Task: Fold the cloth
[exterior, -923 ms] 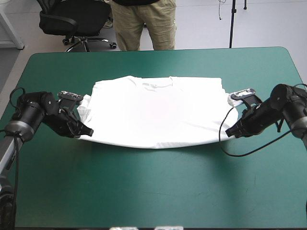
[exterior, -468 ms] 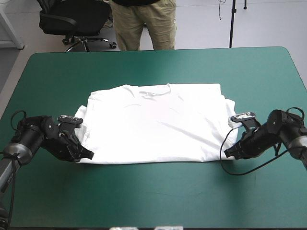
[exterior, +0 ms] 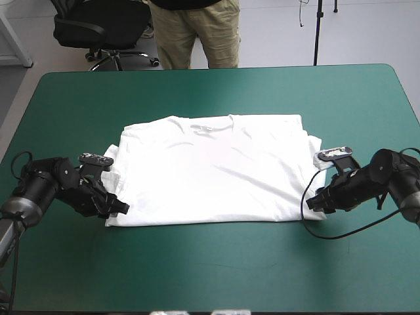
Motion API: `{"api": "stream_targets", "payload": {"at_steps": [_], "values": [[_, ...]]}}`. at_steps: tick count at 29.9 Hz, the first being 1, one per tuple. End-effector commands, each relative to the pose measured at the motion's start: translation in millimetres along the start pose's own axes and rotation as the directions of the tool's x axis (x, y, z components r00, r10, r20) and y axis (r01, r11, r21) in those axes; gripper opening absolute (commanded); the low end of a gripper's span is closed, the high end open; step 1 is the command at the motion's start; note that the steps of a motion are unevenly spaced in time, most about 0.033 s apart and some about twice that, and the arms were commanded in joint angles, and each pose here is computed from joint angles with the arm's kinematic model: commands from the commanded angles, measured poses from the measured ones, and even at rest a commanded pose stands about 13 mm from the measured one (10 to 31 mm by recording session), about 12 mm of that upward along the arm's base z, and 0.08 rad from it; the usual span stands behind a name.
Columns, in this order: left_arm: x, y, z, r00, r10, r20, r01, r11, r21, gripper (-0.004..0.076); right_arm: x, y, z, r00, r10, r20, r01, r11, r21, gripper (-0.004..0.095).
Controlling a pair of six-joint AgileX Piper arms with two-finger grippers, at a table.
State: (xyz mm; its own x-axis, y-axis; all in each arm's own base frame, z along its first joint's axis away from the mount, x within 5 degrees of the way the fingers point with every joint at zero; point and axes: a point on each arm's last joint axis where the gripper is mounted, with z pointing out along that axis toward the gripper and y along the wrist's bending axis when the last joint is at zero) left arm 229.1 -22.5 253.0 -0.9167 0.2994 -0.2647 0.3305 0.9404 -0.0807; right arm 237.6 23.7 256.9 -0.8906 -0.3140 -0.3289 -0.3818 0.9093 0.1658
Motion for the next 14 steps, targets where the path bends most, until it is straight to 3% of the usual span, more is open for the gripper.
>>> {"api": "stream_targets", "payload": {"at_steps": [1, 4, 7, 10, 14], "values": [[-13.1, -4.0, -37.3, 0.985, -0.01, 0.169, 0.015, 0.999, -0.03, 0.0398, -14.5, 8.5, -50.5, 0.982, -0.025, 0.186, 0.012, 0.997, 0.072, 0.055], [-26.1, -6.1, -73.4, 0.944, -0.005, 0.329, 0.028, 0.998, -0.065, 0.0398, -27.1, 11.7, -96.5, 0.936, -0.02, 0.351, -0.044, 0.984, 0.173, 0.055], [-40.6, -6.4, -98.6, 0.892, -0.019, 0.451, 0.058, 0.996, -0.074, 0.0398, -41.2, 13.8, -126.9, 0.889, -0.056, 0.454, -0.052, 0.974, 0.222, 0.055], [-52.6, -5.9, -107.3, 0.861, -0.025, 0.507, 0.066, 0.996, -0.063, 0.0398, -55.6, 9.3, -130.0, 0.881, -0.061, 0.469, -0.054, 0.972, 0.229, 0.055], [-58.5, -7.0, -106.7, 0.847, -0.047, 0.529, 0.072, 0.997, -0.027, 0.0398, -74.2, -5.9, -104.1, 0.911, -0.036, 0.411, -0.06, 0.974, 0.218, 0.0547]]}}
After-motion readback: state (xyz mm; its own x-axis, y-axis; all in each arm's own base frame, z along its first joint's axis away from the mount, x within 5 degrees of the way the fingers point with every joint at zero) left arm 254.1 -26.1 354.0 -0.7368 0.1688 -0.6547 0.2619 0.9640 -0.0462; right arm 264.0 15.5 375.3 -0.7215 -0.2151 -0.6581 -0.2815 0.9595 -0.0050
